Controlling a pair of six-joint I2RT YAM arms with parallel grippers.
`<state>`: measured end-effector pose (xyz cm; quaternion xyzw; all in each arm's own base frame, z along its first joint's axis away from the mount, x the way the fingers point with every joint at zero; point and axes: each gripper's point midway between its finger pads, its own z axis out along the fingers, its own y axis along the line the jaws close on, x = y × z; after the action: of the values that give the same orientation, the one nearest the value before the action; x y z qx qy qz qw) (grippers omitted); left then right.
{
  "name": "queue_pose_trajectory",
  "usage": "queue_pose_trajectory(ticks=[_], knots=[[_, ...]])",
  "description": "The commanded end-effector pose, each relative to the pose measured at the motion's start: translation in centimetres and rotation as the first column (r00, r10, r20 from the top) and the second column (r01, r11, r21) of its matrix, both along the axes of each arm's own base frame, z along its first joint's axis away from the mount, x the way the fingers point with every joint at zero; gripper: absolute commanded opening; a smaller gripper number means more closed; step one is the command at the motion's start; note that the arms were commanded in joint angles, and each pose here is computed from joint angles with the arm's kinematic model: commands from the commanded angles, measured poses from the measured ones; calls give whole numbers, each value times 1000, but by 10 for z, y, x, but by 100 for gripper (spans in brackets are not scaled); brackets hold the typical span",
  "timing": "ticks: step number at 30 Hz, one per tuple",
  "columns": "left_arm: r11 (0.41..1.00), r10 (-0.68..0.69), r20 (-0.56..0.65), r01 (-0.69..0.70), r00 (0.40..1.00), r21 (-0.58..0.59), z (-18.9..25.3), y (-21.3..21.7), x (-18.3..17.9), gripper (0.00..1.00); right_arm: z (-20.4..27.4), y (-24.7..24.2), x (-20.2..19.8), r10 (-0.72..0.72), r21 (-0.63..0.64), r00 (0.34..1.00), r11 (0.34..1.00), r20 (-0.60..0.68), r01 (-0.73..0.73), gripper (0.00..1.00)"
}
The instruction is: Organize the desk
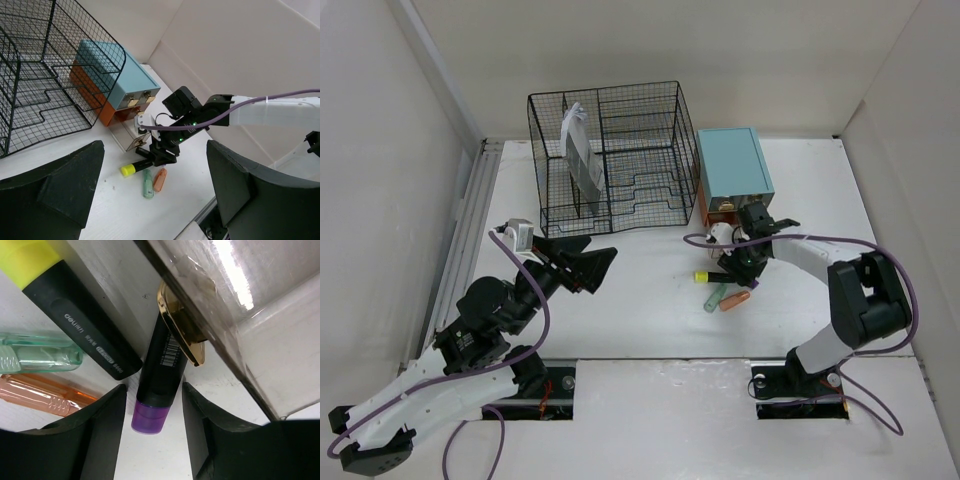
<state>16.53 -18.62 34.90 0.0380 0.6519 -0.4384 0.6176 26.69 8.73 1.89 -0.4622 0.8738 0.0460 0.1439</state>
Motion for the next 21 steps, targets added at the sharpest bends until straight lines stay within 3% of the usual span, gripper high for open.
queue_pose_trajectory(ticks=[1,3,9,21], knots=[[999,-9,39,10,999,-35,13,1,-3,81,-4,-6,6,-7,-24,1000,1000,27,8,54],[999,-9,39,10,999,-35,13,1,-3,81,-6,-8,6,-11,-36,999,999,31,12,54],[999,-9,39,10,999,-35,13,1,-3,81,-2,-11,5,-5,-44,999,999,51,7,18],[999,-27,42,28,999,-33,16,-2,-5,81,97,38,-9,187,165,969,963,161,-214,13]])
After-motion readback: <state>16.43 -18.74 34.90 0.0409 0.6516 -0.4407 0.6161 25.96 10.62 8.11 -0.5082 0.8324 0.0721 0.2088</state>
